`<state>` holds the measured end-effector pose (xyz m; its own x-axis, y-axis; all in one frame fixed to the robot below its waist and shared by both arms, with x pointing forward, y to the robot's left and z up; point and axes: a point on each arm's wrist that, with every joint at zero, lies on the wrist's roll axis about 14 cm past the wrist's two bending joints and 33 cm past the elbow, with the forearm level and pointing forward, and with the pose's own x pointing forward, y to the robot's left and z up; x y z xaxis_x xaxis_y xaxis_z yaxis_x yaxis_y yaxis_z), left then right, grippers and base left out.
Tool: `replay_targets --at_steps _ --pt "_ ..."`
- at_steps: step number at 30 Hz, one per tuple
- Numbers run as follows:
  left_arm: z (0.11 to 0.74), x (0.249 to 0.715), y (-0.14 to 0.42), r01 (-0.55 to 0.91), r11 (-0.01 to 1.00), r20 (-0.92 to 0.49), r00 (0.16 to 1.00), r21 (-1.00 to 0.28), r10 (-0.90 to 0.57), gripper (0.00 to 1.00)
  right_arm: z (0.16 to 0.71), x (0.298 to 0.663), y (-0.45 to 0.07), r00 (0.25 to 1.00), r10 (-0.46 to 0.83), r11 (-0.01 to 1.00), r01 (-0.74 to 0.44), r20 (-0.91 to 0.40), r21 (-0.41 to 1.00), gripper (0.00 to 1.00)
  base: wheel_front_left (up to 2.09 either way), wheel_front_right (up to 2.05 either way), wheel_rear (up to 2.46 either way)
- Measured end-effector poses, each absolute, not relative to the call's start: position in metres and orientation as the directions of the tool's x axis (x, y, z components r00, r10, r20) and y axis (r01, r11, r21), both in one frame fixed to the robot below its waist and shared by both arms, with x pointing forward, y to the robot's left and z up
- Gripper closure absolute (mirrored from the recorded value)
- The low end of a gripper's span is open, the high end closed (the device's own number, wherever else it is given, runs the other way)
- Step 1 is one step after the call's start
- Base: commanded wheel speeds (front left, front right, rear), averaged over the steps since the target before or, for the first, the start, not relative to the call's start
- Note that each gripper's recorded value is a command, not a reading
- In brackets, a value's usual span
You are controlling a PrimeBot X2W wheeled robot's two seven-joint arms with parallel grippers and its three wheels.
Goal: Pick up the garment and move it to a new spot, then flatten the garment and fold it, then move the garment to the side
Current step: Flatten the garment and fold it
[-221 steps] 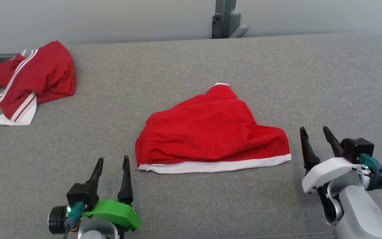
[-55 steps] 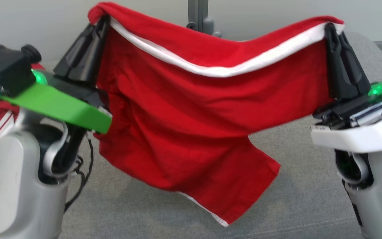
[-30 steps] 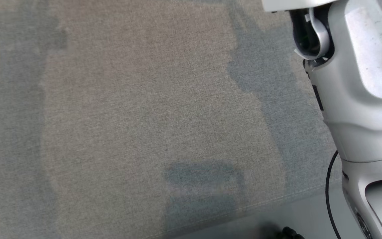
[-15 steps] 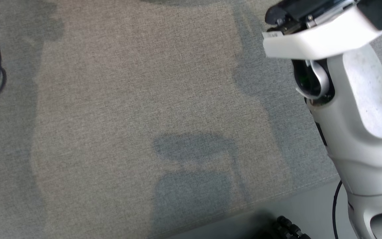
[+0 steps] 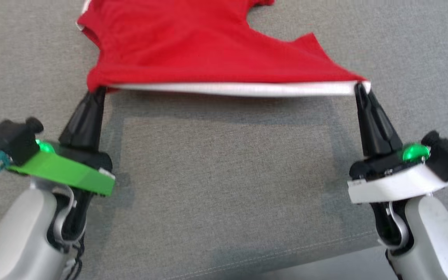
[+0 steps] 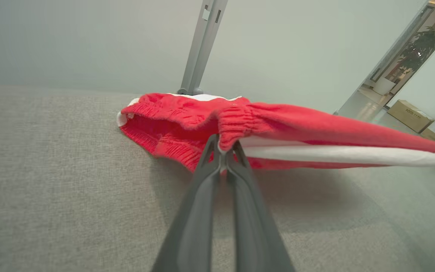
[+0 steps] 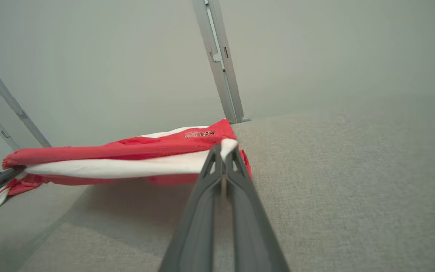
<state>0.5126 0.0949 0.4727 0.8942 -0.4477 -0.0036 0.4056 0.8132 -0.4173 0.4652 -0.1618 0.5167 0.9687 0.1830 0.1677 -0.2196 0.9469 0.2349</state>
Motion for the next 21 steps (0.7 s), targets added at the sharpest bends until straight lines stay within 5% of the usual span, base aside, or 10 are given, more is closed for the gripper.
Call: replay_targets --at_steps 10,21 --pt "0.443 0.413 0.113 0.24 0.85 -0.162 0.923 -0.47 -0.35 1.0 0.487 0.4 -0.151 0.988 0.146 0.925 -0.153 0.047 0.348 1.0 0.0 0.0 0.0" --pt "0.438 0.36 0.123 0.108 0.845 -0.193 0.951 -0.524 -0.241 1.0 0.496 0.357 -0.151 0.992 0.115 0.915 -0.127 0.053 0.383 1.0 0.0 0.0 0.0"
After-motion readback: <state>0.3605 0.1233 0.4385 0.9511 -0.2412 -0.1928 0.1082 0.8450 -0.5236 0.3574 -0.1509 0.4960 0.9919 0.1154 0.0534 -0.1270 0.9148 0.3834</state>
